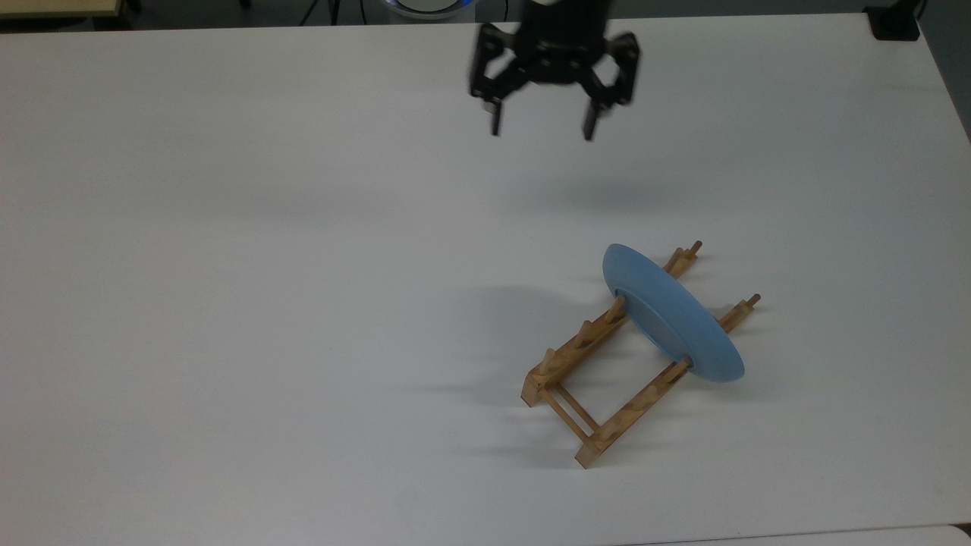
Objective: Pick plate from plate rack
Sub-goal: 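Move the open gripper down to the rim of the blue plate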
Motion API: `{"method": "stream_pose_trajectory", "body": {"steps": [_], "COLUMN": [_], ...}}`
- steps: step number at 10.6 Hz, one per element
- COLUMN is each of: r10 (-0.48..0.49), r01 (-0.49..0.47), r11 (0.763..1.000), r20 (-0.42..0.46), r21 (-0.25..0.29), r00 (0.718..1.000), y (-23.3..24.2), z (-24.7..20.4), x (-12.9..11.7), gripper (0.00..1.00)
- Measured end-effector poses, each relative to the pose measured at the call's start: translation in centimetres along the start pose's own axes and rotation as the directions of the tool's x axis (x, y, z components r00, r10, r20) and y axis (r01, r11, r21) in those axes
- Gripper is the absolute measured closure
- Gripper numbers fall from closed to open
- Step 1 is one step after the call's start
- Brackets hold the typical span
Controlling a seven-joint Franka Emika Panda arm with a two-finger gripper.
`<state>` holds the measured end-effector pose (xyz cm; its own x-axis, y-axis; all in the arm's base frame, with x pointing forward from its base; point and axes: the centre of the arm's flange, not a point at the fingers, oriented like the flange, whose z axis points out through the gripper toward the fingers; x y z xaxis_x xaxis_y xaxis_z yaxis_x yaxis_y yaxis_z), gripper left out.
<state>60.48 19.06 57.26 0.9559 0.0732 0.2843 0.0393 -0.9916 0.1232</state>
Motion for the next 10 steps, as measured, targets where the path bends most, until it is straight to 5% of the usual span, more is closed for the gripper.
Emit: {"method": "stream_pose_trajectory", "body": {"steps": [3, 4, 10], "r10": [0.032, 0.032, 0.062], "r01": [-0.038, -0.043, -0.105], "r11": [0.997, 0.995, 0.98], "r20": [-0.096, -0.122, -0.242], "r21": [-0.067, -0.091, -0.17], "r00": [0.995, 0.992, 0.968], "y": [-5.3, -6.6, -10.8], "z": [2.3, 2.9, 7.3], "x": [0.2, 0.2, 1.4], "gripper": [0.02, 0.11, 0.3]}}
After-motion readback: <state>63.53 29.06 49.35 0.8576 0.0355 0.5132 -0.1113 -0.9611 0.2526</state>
